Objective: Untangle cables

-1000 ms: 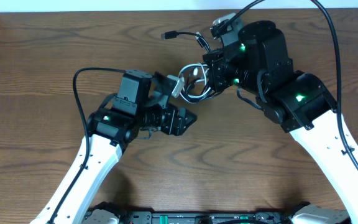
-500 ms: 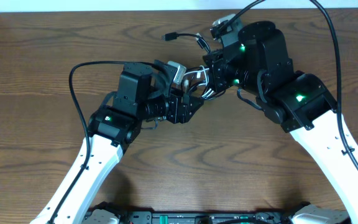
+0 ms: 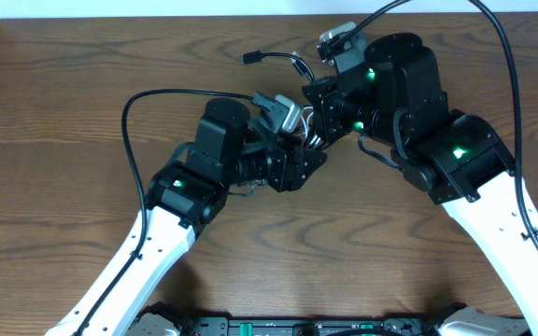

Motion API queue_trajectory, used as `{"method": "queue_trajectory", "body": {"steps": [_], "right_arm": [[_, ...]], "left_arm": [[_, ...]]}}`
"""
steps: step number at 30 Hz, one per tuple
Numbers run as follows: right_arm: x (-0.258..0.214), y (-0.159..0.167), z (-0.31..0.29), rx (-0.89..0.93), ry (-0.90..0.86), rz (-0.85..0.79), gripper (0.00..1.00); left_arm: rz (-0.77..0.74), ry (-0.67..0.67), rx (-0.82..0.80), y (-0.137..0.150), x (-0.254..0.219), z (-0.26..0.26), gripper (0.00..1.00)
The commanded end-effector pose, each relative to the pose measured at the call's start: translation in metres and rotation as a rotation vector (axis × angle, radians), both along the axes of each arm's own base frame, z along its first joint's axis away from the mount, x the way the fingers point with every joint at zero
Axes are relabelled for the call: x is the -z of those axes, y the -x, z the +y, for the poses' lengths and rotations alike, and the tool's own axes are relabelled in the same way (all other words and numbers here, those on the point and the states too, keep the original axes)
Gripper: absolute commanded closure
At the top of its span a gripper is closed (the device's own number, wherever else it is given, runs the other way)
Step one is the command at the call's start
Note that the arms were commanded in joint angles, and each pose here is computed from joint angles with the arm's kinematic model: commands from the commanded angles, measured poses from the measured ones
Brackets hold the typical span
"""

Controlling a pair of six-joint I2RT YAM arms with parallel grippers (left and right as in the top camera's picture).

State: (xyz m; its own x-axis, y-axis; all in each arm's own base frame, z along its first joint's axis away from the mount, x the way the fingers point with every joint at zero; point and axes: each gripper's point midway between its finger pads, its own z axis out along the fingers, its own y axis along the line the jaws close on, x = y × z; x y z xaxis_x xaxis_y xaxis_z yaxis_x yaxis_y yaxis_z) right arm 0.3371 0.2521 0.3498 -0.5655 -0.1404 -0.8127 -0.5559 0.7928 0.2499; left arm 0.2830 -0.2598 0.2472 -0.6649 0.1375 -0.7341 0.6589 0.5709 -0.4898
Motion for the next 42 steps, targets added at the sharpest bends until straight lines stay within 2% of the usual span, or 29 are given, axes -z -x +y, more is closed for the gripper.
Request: {"method": "queue_trajectory", "body": {"steps": [1, 2, 3, 4, 6, 7, 8, 10, 11, 15, 20, 28, 33, 35, 38, 42], "right_arm": [[-0.019, 0.008, 0.001, -0.025, -0.026, -0.040, 0.99], [-0.019, 0.007, 0.000, -0.022, -0.025, -0.041, 0.99], [-0.019, 0.006, -0.002, -0.013, -0.021, -0.043, 0.99], [-0.017, 0.001, -0.008, 0.022, -0.004, -0.049, 0.99], [-0.013, -0.007, -0.022, 0.092, 0.036, -0.054, 0.96], [-0.010, -0.011, -0.031, 0.135, 0.062, -0.054, 0.87], [-0.007, -0.013, -0.037, 0.163, 0.083, -0.053, 0.75], [-0.002, -0.017, -0.052, 0.229, 0.134, -0.050, 0.17], [0.001, -0.019, -0.060, 0.265, 0.165, -0.048, 0.01], [0.016, -0.019, -0.095, 0.426, 0.247, 0.004, 0.01], [0.045, -0.001, -0.106, 0.400, 0.320, 0.135, 0.01], [0.058, 0.007, -0.105, 0.371, 0.344, 0.196, 0.01], [0.065, 0.006, -0.067, 0.240, 0.228, 0.252, 0.01], [0.067, -0.002, -0.041, 0.106, 0.211, 0.215, 0.01], [0.073, -0.006, -0.015, -0.067, 0.218, 0.163, 0.01], [0.084, -0.005, 0.002, -0.186, 0.206, 0.168, 0.01]], "left_arm": [[0.000, 0.012, 0.031, 0.007, -0.006, -0.008, 0.50], [0.012, 0.005, 0.032, 0.009, -0.004, -0.007, 0.66], [0.020, 0.001, 0.032, 0.010, -0.002, -0.006, 0.76], [0.028, -0.007, 0.033, 0.011, 0.000, -0.005, 0.92], [0.043, -0.015, 0.034, 0.013, 0.003, -0.005, 0.93], [0.045, -0.015, 0.034, 0.013, 0.003, -0.005, 0.92], [0.045, -0.015, 0.034, 0.013, 0.003, -0.005, 0.93], [0.037, -0.009, 0.035, 0.013, 0.001, -0.005, 0.92], [0.031, -0.003, 0.037, 0.012, -0.001, -0.006, 0.92], [-0.012, 0.062, 0.077, 0.014, -0.018, -0.014, 0.92], [-0.112, 0.169, 0.050, 0.004, -0.057, -0.017, 0.92], [-0.127, 0.125, -0.307, -0.045, -0.060, 0.036, 0.92], [-0.062, 0.187, -0.577, -0.067, -0.068, 0.073, 0.92], [-0.035, 0.239, -0.713, -0.073, -0.074, 0.091, 0.92], [-0.043, 0.282, -0.808, -0.073, -0.085, 0.106, 0.92], [-0.057, 0.380, -0.883, -0.065, -0.108, 0.121, 0.93]]}}
